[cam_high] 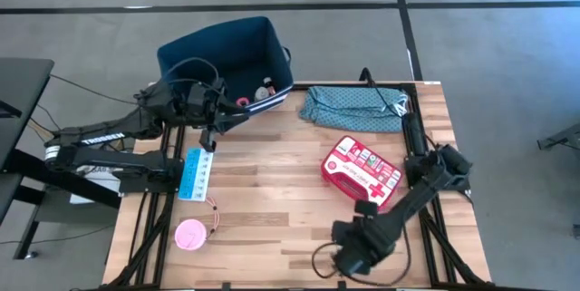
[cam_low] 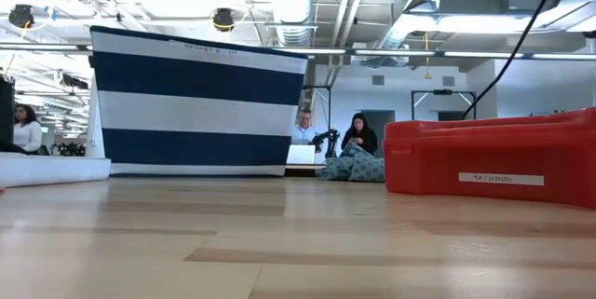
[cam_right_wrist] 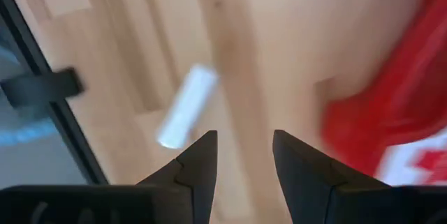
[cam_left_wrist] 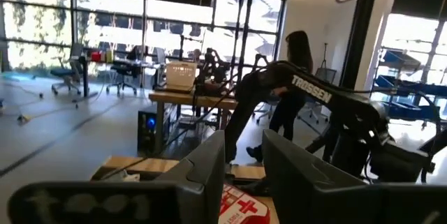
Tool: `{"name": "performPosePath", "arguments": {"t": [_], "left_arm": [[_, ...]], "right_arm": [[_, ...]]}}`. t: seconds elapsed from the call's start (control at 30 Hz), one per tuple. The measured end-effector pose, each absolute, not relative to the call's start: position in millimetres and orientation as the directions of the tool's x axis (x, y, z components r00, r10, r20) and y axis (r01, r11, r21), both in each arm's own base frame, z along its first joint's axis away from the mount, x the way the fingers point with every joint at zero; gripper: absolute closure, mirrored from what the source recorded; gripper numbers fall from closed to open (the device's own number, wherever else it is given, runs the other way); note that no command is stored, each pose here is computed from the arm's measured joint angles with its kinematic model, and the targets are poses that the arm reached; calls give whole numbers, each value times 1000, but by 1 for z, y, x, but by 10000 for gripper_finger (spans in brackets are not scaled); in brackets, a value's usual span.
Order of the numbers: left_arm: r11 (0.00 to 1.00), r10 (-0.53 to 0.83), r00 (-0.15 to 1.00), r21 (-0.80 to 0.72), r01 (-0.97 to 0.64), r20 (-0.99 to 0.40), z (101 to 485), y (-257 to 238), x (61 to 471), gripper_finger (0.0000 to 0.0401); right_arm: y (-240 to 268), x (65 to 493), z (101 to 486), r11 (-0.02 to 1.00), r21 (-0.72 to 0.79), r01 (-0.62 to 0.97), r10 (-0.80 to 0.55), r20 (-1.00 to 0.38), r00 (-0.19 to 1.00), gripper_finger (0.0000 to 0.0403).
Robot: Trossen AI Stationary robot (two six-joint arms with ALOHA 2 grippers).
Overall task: Pick & place medical supplies in basket/bin
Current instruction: Put the white rolled gauze into the blue bin
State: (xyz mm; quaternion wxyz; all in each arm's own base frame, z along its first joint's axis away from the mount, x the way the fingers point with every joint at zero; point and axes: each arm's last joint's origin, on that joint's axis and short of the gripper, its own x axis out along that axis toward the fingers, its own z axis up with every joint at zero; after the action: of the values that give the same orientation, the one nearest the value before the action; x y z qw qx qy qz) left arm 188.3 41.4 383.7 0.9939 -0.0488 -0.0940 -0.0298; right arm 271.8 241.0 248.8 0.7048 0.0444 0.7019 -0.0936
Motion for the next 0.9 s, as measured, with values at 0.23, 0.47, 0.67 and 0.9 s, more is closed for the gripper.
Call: {"name": "performPosePath", "arguments": {"t": [0.23, 0.47, 0.67, 0.9], "left_arm": [[990, -54, 984, -123, 76, 170, 380, 42, 192, 314], [989, -39, 990, -136, 58, 137, 374, 45, 202, 314], [979, 2, 996, -205, 17, 90, 365, 48, 212, 314], [979, -6, 998, -205, 19, 62, 360, 47, 219, 314]], "right_arm": [[263, 255, 202, 898, -2, 440, -25, -999, 46, 269], [260, 246, 175, 813, -5, 582, -35, -999, 41, 269], [263, 250, 167, 812, 64, 580, 13, -996, 92, 269], [262, 251, 167, 813, 63, 579, -7, -993, 118, 269]]}}
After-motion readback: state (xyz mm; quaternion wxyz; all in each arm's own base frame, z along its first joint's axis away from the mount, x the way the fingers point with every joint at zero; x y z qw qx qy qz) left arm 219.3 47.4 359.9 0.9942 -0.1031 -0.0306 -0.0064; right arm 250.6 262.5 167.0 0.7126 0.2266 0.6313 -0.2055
